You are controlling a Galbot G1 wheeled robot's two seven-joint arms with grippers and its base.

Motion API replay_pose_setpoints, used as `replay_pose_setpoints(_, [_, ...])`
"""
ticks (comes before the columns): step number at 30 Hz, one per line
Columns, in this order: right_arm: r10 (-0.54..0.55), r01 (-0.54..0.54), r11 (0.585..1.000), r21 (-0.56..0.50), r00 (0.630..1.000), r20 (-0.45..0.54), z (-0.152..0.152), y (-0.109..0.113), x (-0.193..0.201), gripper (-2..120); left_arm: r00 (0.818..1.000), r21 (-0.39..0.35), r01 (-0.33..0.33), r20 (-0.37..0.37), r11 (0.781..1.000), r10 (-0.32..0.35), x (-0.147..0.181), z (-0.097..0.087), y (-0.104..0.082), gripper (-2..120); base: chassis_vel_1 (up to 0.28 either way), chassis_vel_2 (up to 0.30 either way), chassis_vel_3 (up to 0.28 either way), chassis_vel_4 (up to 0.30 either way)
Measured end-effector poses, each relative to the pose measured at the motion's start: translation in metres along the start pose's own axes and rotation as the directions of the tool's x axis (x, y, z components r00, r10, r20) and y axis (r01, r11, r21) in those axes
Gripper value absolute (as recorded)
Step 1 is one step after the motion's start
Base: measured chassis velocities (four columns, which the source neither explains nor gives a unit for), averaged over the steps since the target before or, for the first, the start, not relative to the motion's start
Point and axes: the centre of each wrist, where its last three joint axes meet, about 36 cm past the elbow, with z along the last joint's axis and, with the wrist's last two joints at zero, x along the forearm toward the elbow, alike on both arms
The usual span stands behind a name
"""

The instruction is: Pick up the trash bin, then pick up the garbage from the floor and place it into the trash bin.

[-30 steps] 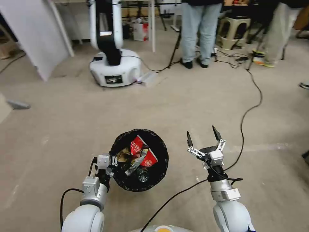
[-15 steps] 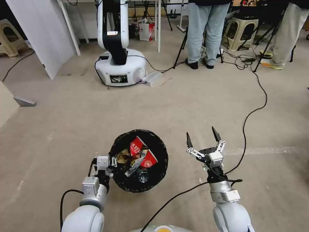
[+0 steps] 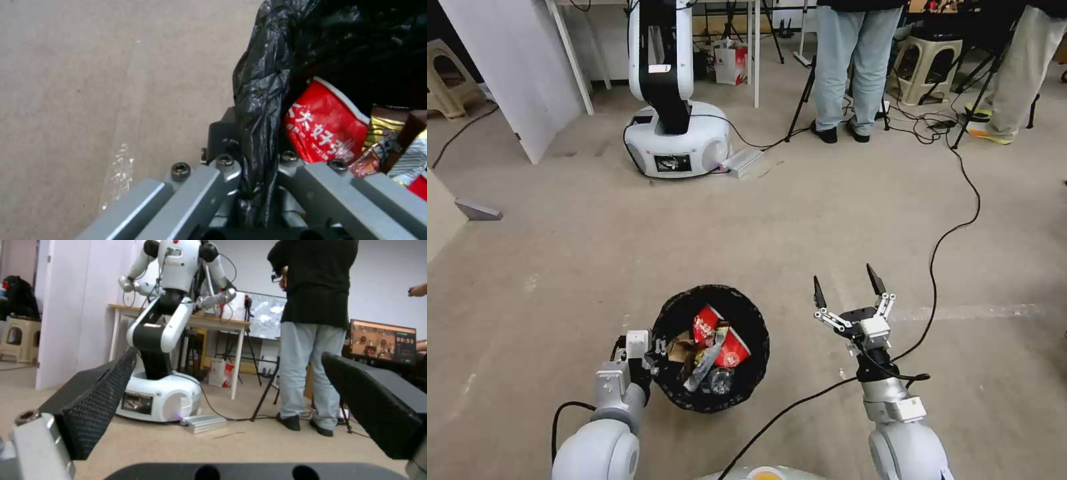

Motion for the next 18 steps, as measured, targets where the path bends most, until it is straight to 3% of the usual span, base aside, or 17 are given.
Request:
replay_pose_setpoints(9, [-0.004, 0.004, 1.0, 0.004, 1.0, 0.0, 0.0, 0.001, 0.002, 100, 0.999, 0.049, -0.015, -0.048, 0.999, 0.018, -0.013, 0.003, 0.001, 0, 0.0, 0.0, 0.0, 0.0])
replay_pose_setpoints(18, [-0.027, 0.027, 1.0, 0.001, 1.0, -0.007, 0.003, 0.005, 0.005, 100, 0.999, 0.068, -0.019, -0.047, 0.997, 0.022, -0.021, 0.002, 0.0, 0, 0.0, 0.0, 0.0, 0.0])
